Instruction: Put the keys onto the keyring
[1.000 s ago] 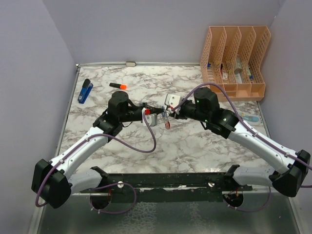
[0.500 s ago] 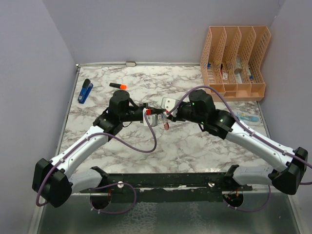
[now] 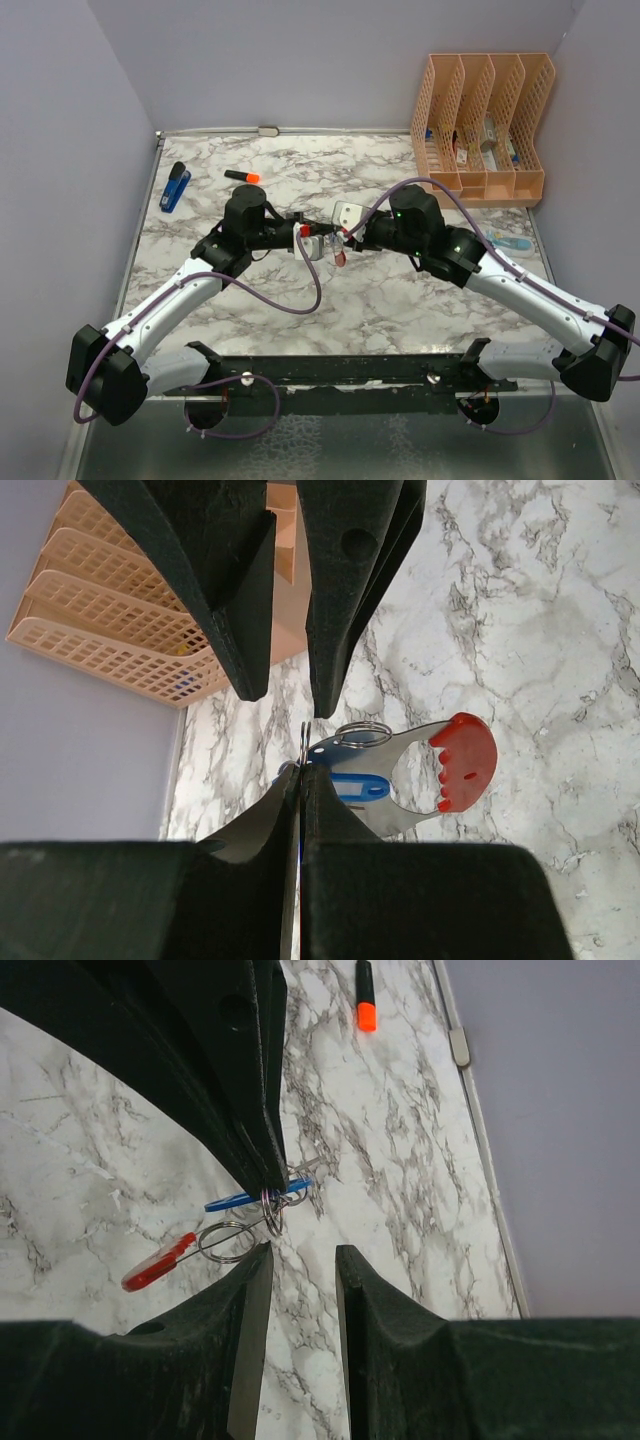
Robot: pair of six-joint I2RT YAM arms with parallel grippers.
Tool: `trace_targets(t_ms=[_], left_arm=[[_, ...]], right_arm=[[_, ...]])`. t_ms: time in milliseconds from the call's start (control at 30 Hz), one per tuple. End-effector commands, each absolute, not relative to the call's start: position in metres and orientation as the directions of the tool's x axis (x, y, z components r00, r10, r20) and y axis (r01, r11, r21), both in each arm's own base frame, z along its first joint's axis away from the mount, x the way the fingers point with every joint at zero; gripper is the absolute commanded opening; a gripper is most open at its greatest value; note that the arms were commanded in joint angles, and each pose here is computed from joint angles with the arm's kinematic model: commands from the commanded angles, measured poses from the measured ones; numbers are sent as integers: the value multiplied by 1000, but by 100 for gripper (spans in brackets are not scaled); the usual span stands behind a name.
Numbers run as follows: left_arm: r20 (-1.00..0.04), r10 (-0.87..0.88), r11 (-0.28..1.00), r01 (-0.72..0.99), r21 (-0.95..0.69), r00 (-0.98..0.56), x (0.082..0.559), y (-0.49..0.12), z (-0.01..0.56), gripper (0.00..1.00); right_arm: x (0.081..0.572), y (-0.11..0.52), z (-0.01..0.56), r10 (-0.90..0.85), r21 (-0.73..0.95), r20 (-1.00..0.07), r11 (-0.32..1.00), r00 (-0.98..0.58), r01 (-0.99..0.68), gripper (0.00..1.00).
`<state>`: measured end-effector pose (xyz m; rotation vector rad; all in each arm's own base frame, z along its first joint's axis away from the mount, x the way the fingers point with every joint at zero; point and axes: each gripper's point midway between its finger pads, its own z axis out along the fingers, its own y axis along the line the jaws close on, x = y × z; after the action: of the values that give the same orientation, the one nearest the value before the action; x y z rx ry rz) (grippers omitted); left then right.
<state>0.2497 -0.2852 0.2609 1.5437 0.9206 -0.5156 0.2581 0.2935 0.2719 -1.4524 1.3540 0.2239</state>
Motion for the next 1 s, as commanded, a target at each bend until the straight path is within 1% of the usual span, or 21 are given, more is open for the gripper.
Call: trace_targets(t_ms=[0, 967], left_arm=[[-740, 238, 31, 757, 653, 629, 252, -288, 283, 0], [-754, 225, 7, 773, 634, 617, 243, -289, 281, 0]], right_arm=[[253, 291, 278, -582, -548, -744, 251, 328, -798, 32], [258, 314, 279, -556, -552, -750, 228, 358, -802, 29]])
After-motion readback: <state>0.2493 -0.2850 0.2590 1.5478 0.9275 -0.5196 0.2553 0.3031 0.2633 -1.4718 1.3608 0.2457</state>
